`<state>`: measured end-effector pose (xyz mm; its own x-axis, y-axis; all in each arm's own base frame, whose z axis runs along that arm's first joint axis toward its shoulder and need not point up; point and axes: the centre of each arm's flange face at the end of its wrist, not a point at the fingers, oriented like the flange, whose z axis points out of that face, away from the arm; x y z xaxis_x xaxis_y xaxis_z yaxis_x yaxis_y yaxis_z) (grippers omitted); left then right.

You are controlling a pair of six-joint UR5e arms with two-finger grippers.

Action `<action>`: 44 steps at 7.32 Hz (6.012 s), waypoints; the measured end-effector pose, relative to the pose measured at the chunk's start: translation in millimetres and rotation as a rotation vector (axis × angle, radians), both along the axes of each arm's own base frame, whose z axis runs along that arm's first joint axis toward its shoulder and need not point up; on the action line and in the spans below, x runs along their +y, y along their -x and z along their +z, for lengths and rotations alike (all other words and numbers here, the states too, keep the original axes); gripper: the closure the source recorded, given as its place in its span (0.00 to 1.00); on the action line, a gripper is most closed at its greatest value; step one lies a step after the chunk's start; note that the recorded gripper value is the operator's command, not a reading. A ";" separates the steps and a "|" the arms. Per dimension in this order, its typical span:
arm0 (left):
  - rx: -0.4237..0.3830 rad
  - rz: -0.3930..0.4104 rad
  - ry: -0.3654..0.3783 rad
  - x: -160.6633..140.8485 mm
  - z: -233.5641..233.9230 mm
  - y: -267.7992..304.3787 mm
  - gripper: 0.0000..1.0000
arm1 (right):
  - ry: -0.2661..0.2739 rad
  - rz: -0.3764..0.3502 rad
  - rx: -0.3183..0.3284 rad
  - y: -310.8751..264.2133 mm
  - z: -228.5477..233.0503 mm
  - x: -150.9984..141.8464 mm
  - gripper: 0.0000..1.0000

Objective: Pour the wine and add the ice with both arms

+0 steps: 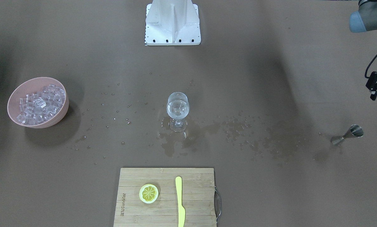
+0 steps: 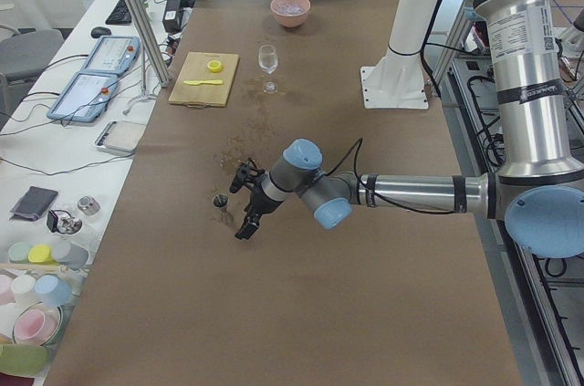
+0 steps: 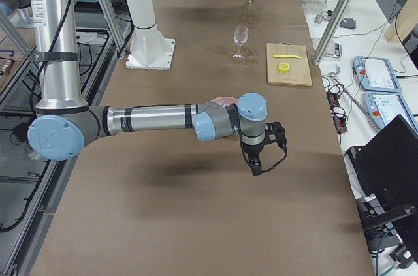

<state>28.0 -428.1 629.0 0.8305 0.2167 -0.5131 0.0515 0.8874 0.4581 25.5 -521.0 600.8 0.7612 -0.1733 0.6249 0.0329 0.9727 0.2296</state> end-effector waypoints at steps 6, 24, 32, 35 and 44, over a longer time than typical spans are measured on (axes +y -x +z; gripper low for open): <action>-0.011 0.196 0.447 11.3 17.1 92.5 0.02 | -0.006 -0.002 -0.002 -0.4 -2.1 6.1 0.00; 0.157 0.151 0.389 4.3 -0.9 87.6 0.02 | -0.002 -0.027 0.110 303.7 -123.8 98.0 0.51; 0.157 0.151 0.384 3.8 -0.3 87.6 0.02 | -0.024 -0.041 0.105 303.9 -130.1 91.9 0.51; 0.157 0.151 0.384 3.4 -0.2 87.6 0.02 | -0.022 -0.036 0.109 301.8 -129.1 90.0 0.50; 0.157 0.152 0.386 3.6 1.6 87.6 0.02 | -0.040 -0.007 0.075 289.0 -150.3 80.0 1.00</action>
<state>-59.6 -424.5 630.6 0.7096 0.0974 -0.6978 -0.0499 0.9949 0.0882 -263.5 -441.0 450.5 0.8044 -0.2022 0.5587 0.0579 0.9625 0.2650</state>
